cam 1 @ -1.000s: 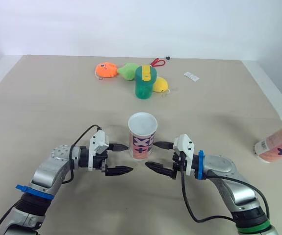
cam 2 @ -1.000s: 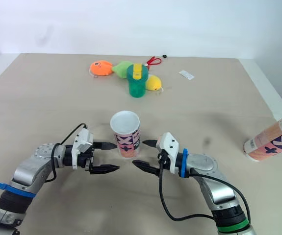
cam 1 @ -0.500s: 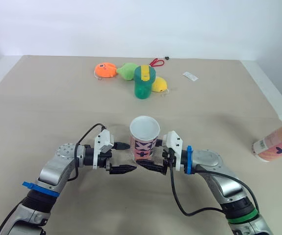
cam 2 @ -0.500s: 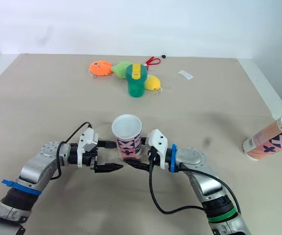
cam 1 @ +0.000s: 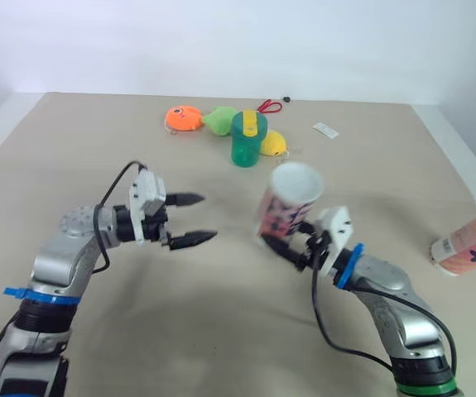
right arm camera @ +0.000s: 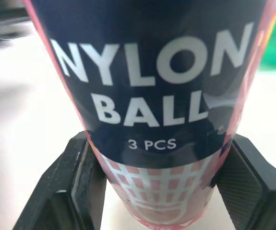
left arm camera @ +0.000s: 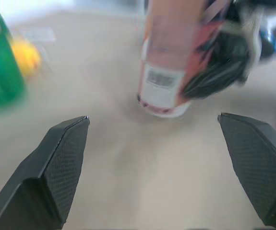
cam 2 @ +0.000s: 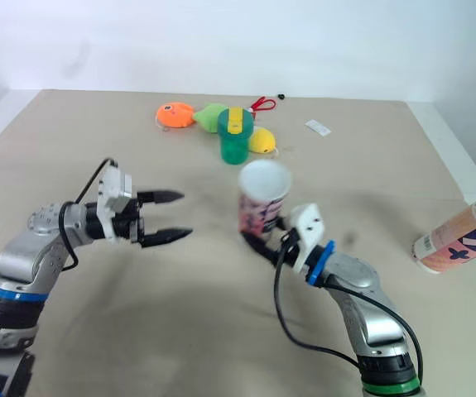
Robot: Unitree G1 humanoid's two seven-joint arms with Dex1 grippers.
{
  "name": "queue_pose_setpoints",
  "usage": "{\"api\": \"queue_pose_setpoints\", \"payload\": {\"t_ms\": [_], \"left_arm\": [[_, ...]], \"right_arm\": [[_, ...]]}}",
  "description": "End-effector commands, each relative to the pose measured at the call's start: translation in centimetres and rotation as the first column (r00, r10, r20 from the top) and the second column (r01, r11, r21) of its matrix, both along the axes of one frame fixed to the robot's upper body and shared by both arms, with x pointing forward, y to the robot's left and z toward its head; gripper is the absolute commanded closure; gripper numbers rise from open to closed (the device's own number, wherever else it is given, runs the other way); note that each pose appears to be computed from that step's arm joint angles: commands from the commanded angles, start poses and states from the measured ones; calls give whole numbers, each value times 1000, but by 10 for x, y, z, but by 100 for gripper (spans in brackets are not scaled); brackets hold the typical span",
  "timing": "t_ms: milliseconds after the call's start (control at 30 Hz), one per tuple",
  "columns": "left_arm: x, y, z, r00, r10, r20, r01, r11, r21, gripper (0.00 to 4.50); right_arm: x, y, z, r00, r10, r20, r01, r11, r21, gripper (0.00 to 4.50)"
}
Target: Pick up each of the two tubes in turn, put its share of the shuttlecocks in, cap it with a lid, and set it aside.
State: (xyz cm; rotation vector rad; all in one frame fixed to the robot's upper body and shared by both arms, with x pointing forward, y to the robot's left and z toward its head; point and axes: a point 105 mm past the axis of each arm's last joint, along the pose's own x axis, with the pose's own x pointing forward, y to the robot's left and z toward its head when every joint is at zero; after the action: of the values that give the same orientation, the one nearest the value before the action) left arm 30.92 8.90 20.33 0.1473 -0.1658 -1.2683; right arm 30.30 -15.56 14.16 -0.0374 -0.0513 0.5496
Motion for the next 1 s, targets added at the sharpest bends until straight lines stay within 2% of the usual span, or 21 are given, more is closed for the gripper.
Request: {"api": "queue_pose_setpoints", "payload": {"t_ms": [33, 100, 233, 367, 533, 567, 633, 800, 933, 1000], "left_arm": [[-5, -24, 7, 999, -28, 38, 30, 999, -43, 0], [-8, -35, -3, 999, -49, 14, 50, 997, -51, 0], [-13, -45, -15, 997, -75, -16, 74, 996, -53, 0], [-11, -45, -22, 997, -75, -27, 74, 997, -34, 0], [-8, -41, -26, 997, -67, -30, 66, 998, -20, 0], [-8, -41, -26, 997, -65, -31, 64, 998, -19, 0], [-8, -39, -28, 998, -57, -38, 56, 998, -14, 0], [-7, -33, -35, 998, -17, -53, 17, 1000, 0, 0], [-6, -17, -37, 996, 62, -58, -62, 998, -3, 0], [-3, 0, -42, 987, 146, -63, -146, 989, 6, 0]], "right_arm": [[-5, -38, 13, 959, -280, 45, 278, 959, 48, 141], [-7, -65, 4, 909, -415, 22, 413, 909, 59, 141], [-10, -104, -9, 823, -568, -8, 568, 821, 64, 141], [-11, -122, -16, 777, -629, -26, 629, 774, 69, 141], [-14, -119, -26, 777, -627, -61, 630, 772, 82, 141], [-15, -119, -27, 776, -627, -64, 630, 772, 85, 62], [-17, -119, -27, 776, -627, -68, 630, 771, 94, 5], [-26, -115, -29, 782, -617, -85, 623, 775, 105, 5], [-48, -109, -25, 805, -587, -86, 593, 800, 92, 5], [-61, -99, -21, 851, -517, -94, 525, 846, 91, 5]]}}
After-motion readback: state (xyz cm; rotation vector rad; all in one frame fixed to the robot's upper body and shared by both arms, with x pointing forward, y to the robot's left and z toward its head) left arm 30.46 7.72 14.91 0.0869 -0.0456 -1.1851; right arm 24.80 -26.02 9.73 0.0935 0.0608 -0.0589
